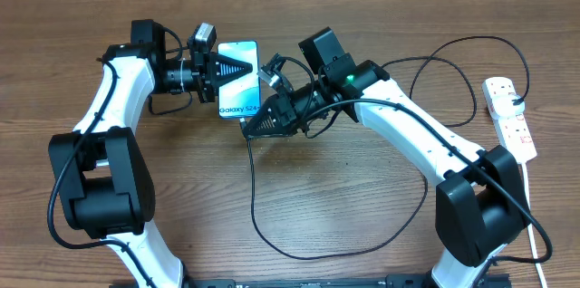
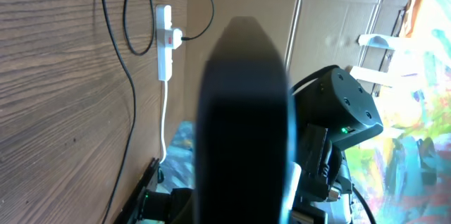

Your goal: Plug charger to phone and switch on socket

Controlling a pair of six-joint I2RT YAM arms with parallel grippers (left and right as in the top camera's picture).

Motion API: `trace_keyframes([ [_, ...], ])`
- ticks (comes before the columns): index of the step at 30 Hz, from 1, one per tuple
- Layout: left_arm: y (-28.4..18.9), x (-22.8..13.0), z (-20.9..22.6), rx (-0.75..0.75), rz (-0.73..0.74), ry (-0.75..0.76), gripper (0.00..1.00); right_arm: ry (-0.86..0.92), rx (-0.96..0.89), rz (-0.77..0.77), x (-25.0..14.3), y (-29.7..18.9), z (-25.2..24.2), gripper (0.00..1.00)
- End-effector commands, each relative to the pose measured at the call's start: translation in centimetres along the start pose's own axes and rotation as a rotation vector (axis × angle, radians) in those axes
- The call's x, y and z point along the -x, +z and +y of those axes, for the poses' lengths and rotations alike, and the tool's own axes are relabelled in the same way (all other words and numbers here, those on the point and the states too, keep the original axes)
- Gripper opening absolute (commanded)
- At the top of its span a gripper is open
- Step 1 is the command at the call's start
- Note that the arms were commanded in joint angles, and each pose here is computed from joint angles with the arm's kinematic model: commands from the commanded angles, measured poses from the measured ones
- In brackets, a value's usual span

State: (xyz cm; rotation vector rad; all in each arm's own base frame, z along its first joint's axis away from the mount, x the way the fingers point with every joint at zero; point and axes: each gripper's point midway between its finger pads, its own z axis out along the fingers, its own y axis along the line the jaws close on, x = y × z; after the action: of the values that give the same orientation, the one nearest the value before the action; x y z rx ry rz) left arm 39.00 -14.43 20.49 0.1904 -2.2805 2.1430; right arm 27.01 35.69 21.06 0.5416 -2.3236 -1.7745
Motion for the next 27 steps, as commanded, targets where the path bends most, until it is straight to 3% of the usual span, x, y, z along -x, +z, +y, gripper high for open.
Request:
trace_keyframes([
  [1, 1.3, -1.2, -2.3, -0.072, 0.053, 0.050, 0.04, 0.002, -0.031, -0.045, 1.2, -0.2, 0.0, 0.04],
  [17, 1.4, -0.3, -2.0, -0.046, 0.041, 0.188, 0.04, 0.030, -0.044, -0.076, 2.0, -0.3, -0.1, 0.04],
  [22, 1.2, 1.4, 1.2, 0.153, -0.015, 0.249, 0.04, 0.042, -0.157, -0.114, 2.1, -0.9, -2.4, 0.04],
  [27, 0.6, 2.7, 4.8, 0.380, -0.081, 0.164, 0.04, 0.046, -0.266, -0.108, 1.2, -2.3, -5.0, 0.04],
])
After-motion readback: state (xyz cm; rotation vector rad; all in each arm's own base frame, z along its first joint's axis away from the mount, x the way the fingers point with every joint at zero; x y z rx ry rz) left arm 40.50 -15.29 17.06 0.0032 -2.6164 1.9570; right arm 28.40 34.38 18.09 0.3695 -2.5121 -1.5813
